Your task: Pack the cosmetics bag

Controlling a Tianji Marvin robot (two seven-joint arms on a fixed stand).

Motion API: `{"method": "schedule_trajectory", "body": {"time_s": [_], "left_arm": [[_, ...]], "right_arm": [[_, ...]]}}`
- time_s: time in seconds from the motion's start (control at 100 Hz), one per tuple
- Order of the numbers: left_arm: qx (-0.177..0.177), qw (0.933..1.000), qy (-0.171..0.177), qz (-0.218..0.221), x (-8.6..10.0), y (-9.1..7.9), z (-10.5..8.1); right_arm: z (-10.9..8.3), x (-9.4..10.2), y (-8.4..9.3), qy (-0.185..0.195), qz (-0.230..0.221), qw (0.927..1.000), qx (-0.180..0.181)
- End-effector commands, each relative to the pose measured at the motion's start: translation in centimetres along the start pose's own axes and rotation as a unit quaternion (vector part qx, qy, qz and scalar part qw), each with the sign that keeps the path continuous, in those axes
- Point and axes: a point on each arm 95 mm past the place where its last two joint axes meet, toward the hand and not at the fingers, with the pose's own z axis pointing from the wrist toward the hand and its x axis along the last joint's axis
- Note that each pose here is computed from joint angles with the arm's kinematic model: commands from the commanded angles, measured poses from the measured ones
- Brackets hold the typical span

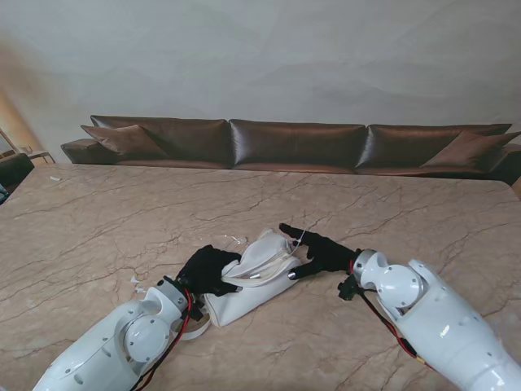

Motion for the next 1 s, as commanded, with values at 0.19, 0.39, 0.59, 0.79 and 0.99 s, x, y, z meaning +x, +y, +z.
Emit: {"method": "schedule_trajectory", "body": {"time_s": [0.19, 0.39, 0.59, 0.79, 0.99], "left_arm": [[-0.045, 0.9989, 0.005, -0.006, -0.6, 1.4, -0.8], [-0.048, 0.9988, 0.010, -0.003, -0.1, 1.1, -0.5], [-0.053, 0.9986, 0.006, 0.000, 0.2, 0.9, -0.2], [-0.045, 0.9990, 0.001, -0.010, 0.5, 1.1, 0.1], [-0.042, 0.9991, -0.009, -0.006, 0.5, 1.0, -0.1]], "right_arm": [[1.8, 1.0, -1.1, 0.043, 0.031, 0.9985, 0.008], [2.6, 0.5, -2.1, 0.051, 0.053, 0.9973, 0.013], [3.5, 0.2, -3.4, 0.058, 0.078, 0.9953, 0.001], [4.4, 0.1, -4.7, 0.065, 0.104, 0.9924, -0.012], [4.8, 0.2, -5.2, 0.069, 0.121, 0.9894, -0.040]]}}
